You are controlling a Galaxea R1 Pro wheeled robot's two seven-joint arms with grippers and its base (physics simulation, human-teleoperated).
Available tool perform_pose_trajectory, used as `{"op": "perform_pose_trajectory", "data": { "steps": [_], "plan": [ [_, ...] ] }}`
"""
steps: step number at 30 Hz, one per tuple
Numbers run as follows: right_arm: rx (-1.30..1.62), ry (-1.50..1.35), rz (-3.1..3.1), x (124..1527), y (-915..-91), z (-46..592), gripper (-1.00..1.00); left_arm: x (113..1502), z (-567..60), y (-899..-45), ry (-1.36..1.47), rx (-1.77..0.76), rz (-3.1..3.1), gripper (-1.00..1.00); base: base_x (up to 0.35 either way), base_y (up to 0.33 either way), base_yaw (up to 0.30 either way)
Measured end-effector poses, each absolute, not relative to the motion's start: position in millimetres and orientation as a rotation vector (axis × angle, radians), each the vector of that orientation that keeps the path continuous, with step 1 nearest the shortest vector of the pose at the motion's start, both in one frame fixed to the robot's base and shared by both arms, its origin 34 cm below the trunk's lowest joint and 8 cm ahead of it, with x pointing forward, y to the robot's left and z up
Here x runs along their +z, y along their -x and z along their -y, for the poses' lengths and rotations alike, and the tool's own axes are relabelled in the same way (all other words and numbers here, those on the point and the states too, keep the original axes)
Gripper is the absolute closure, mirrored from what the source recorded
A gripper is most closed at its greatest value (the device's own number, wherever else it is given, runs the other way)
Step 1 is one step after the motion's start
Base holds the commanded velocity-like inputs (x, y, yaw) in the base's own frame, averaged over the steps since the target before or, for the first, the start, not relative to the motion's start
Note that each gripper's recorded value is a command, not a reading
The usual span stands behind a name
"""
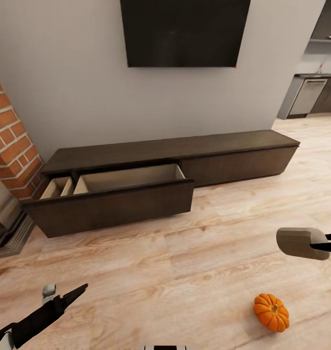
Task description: Place each of the two pumpkins and all three candles from the living room inside a cabinet in the living room (use any cabinet), then make sure every cabinet is closed, and position the cauldron so it is next to a table in the living room.
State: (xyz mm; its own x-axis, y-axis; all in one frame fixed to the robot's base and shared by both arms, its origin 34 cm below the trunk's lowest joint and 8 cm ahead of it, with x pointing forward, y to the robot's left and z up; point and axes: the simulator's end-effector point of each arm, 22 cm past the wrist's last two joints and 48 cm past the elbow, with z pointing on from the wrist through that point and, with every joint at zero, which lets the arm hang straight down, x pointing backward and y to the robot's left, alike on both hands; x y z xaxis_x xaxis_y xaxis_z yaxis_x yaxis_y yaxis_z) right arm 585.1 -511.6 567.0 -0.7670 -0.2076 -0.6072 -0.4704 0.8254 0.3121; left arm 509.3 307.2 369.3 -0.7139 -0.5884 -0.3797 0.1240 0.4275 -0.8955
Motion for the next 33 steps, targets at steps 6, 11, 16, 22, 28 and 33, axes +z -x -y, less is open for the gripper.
{"op": "perform_pose_trajectory", "data": {
  "steps": [6, 11, 16, 22, 28, 33],
  "plan": [
    [0.614, 0.497, -2.436, 567.0, -585.2, 511.5, 1.0, 369.3, -307.2, -509.3, 0.391, -1.332, -1.998, -1.0, 0.007, 0.0, 0.292],
    [0.613, 0.497, -2.436, 567.4, -585.0, 511.7, 1.0, 369.7, -307.2, -509.3, 0.391, -1.332, -1.998, -1.0, 0.228, 0.0, 0.292],
    [0.614, 0.498, -2.436, 567.2, -584.9, 511.5, 1.0, 369.7, -307.2, -509.3, 0.391, -1.332, -1.998, -1.0, 0.329, 0.0, 0.292],
    [0.614, 0.503, -2.438, 566.5, -584.3, 511.1, 1.0, 369.5, -307.2, -509.4, 0.391, -1.331, -1.999, -1.0, 0.339, 0.0, 0.121],
    [0.604, 0.536, -2.423, 566.6, -584.8, 510.5, 1.0, 369.4, -307.2, -509.4, 0.391, -1.331, -1.999, -1.0, 0.34, 0.0, 0.008],
    [0.605, 0.542, -2.42, 565.5, -585.2, 509.1, 1.0, 369.4, -307.1, -509.4, 0.392, -1.331, -1.999, -1.0, 0.34, 0.004, 0.001]
  ]
}}
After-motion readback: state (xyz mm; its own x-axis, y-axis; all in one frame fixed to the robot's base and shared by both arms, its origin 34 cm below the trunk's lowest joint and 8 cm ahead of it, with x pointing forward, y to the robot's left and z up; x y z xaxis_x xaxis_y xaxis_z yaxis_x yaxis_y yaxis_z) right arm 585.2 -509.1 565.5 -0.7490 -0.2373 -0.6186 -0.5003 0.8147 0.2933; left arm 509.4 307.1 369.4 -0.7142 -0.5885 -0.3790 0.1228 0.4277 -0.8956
